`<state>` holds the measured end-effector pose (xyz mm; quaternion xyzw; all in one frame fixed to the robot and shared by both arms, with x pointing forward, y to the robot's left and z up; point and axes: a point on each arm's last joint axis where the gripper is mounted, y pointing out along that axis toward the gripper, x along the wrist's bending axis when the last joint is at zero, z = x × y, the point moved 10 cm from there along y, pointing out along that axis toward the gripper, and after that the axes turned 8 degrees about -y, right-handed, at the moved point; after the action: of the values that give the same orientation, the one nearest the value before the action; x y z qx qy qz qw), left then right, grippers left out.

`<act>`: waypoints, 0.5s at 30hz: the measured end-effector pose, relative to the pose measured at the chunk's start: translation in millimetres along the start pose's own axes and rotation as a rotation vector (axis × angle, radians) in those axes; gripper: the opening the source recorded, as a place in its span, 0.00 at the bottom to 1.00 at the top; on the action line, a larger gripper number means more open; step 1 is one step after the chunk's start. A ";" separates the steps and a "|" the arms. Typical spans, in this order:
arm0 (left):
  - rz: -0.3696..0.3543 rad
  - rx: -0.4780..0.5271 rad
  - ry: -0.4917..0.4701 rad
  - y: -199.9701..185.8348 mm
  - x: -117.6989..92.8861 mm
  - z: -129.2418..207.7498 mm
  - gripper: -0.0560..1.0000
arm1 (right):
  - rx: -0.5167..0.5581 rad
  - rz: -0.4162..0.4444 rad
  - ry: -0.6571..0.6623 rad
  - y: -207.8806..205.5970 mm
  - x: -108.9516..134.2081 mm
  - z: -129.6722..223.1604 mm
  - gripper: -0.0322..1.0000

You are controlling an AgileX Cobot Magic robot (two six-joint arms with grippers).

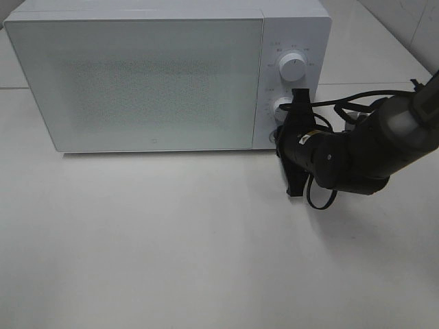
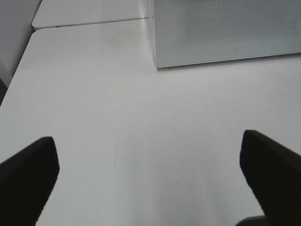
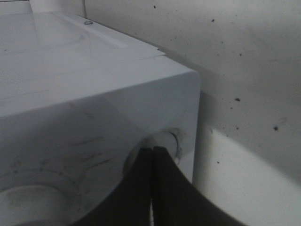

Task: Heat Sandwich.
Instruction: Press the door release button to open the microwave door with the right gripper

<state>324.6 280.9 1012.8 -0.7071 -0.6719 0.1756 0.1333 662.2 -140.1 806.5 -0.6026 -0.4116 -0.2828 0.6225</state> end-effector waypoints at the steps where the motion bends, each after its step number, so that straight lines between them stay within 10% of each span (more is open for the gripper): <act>1: 0.000 0.000 0.000 0.0 0.0 0.0 0.99 | 0.000 0.000 0.000 0.0 0.0 0.0 0.04; 15: -0.001 0.000 0.001 0.0 0.2 0.0 0.99 | -0.010 -0.024 0.001 1.7 2.9 -0.7 0.04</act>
<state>324.6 281.0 1012.8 -0.7068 -0.6722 0.1754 0.1336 665.2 -140.1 808.1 -0.6006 -0.4172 -0.2927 0.6161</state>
